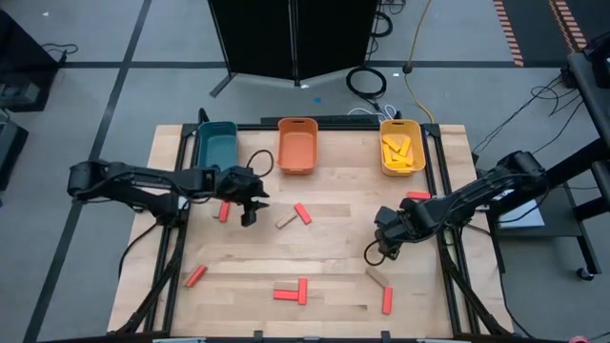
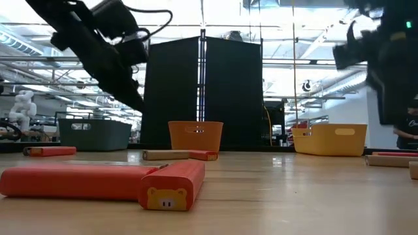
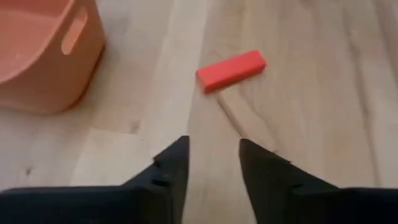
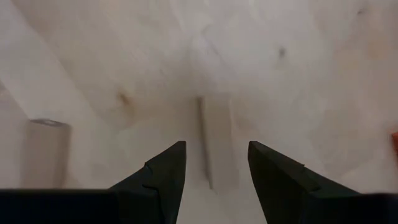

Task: Sort blocks
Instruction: Put the brown block into the blue bin

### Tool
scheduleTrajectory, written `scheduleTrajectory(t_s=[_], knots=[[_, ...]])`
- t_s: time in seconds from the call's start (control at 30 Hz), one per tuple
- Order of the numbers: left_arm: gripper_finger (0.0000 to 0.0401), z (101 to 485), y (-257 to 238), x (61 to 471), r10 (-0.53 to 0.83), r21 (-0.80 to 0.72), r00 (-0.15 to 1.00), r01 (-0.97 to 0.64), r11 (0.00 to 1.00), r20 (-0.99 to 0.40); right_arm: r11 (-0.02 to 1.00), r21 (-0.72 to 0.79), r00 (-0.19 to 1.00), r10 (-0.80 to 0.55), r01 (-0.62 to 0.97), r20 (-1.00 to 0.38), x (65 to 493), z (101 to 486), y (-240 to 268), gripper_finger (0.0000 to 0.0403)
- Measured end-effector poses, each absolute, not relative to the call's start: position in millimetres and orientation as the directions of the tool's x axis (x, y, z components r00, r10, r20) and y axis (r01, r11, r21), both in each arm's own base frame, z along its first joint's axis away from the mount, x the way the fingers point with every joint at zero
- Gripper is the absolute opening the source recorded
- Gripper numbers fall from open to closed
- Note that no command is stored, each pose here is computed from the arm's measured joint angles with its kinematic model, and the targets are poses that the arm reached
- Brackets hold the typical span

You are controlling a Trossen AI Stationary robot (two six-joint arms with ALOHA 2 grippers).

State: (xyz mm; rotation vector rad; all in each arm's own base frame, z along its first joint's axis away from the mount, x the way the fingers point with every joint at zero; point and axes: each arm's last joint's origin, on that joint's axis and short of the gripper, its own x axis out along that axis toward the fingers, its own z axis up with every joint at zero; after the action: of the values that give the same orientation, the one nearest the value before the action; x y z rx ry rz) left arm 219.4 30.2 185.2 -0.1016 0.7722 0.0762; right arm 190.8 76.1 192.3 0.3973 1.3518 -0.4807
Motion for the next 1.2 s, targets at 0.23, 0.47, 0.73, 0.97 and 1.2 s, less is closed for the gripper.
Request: scheduleTrajectory(t_s=[0.23,0.47,0.73,0.97,1.2], knots=[[0.0175,205.5,42.8,209.9,0.155,0.012,0.710,-0.203,0.979,-0.687,0.843,0.074,0.145,-0.004,0.533,-0.989,182.9,162.4,75.4,0.0167],[0.0176,206.7,41.9,200.5,0.197,0.027,0.800,-0.220,0.975,-0.566,0.851,0.074,0.142,0.000,0.520,-0.990,182.7,162.5,75.6,0.0167],[0.0176,215.7,48.5,204.9,0.243,0.131,0.879,-0.207,0.970,-0.411,0.856,0.040,0.160,-0.051,0.516,-0.986,183.0,162.6,74.1,0.0167],[0.0176,215.7,56.3,202.4,0.270,0.182,0.870,-0.212,0.960,-0.413,0.891,0.025,0.160,-0.054,0.454,-0.986,183.0,162.6,74.1,0.0167],[0.0176,226.5,65.7,203.9,0.238,0.188,0.923,-0.187,0.964,-0.302,0.894,0.034,0.157,-0.041,0.447,-0.987,182.4,162.5,75.7,0.0167]])
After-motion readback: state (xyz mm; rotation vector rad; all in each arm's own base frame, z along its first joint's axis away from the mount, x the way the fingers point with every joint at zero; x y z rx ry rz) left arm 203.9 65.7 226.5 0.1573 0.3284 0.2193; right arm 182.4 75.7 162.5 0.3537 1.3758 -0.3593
